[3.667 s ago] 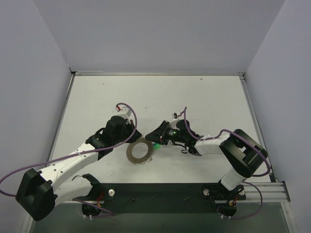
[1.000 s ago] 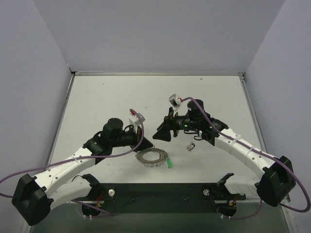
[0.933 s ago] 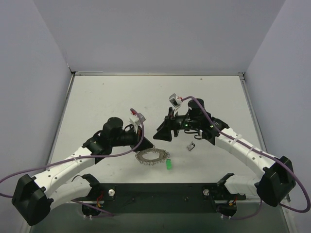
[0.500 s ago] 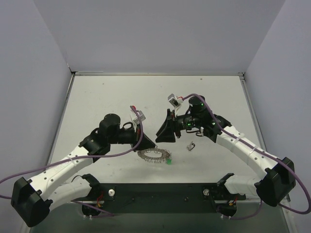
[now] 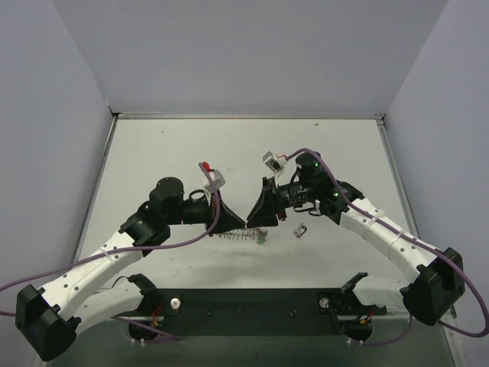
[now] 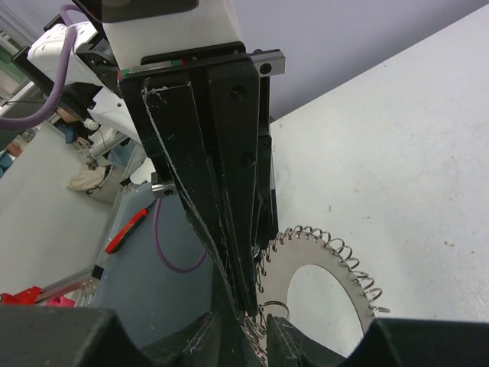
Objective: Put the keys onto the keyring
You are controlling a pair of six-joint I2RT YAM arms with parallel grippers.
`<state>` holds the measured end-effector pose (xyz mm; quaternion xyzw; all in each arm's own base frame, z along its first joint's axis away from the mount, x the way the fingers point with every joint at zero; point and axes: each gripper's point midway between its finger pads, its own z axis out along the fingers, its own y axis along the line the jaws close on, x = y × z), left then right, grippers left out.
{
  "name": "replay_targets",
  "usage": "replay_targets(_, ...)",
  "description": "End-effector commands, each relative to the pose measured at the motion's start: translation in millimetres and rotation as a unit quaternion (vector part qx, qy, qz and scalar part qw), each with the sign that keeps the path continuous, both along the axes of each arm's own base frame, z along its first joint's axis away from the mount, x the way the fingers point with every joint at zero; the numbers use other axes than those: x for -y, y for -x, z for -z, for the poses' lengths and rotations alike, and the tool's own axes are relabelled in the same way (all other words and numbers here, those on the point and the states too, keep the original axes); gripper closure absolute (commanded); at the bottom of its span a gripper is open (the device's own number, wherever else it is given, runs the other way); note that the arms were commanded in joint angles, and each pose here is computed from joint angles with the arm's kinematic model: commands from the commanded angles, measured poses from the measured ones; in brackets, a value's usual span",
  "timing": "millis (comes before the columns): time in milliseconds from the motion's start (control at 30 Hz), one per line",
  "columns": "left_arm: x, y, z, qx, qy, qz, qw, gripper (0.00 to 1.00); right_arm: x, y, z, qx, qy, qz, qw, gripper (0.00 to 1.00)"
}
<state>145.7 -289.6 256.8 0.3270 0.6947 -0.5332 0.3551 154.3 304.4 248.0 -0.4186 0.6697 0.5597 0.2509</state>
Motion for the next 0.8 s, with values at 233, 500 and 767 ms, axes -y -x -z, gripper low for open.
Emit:
replay_targets(233, 6, -1, -58, 0.06, 0.075, 0.008, 0.995, 1.0, -9, 7, -14, 0.024, -0.019, -0.031, 0.999, 0.77)
replay_targets(500, 6, -4, -66, 0.07, 0.086, -0.001, 0.994, 1.0, -9, 10, -9, 0.011, -0.007, -0.031, 0.999, 0.92)
replay_targets(767, 1, -12, -69, 0.076, 0.092, -0.029, 0.992, 1.0, -8, 5, -6, 0.015, 0.001, -0.014, 1.0, 1.0)
